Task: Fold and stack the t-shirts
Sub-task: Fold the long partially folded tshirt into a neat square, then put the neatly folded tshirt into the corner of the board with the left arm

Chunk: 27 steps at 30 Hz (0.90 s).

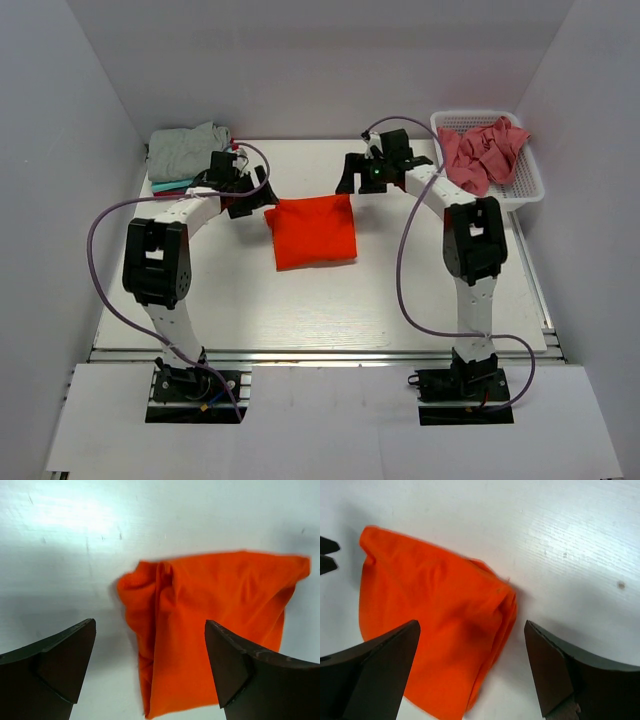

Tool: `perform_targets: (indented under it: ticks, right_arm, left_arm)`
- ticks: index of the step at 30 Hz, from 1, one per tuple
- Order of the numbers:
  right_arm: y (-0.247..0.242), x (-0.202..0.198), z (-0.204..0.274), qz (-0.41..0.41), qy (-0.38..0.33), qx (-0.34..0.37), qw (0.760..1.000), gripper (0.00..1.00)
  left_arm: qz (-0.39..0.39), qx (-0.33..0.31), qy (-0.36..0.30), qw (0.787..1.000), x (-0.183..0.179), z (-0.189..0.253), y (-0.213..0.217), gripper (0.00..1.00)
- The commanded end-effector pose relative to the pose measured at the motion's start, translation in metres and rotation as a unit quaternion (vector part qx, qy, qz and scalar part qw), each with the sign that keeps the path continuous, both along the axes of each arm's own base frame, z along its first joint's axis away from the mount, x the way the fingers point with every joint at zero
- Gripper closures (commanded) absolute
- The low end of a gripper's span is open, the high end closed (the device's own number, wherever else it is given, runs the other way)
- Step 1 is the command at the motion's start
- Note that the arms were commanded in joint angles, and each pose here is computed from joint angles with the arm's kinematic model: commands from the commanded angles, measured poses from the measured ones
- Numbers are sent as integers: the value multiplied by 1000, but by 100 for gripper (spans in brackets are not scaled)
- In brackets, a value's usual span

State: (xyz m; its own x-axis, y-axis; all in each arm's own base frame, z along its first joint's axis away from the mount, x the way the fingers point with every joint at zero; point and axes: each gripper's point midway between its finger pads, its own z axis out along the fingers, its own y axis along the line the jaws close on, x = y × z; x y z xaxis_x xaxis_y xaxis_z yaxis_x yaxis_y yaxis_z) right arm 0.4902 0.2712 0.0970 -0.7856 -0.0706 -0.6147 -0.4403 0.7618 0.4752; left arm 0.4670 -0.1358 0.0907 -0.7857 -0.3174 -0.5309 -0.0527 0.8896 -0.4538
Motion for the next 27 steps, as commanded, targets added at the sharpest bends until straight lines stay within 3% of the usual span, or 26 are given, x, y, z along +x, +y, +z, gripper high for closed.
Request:
perform_targets:
  ticks: [1, 5, 17, 24, 27]
  right_arm:
    - [-9, -12, 59, -10, -73, 20, 997, 10]
    - [-16, -40, 52, -9, -58, 17, 998, 10]
    - [-45, -107, 38, -24, -35, 12, 999, 10]
    - [-54, -107, 62, -42, -78, 8, 996, 10]
    - [-57, -109, 65, -51, -85, 16, 995, 10]
  left_arm:
    - [-76, -19, -30, 996, -26, 16, -25, 0]
    - [-129, -21, -21, 991, -53, -6, -36, 0]
    - [-146, 35, 2, 989, -49, -56, -49, 0]
    - [-172, 47, 23, 984, -62, -79, -57, 11]
    - [-198, 10, 14, 980, -67, -78, -75, 29]
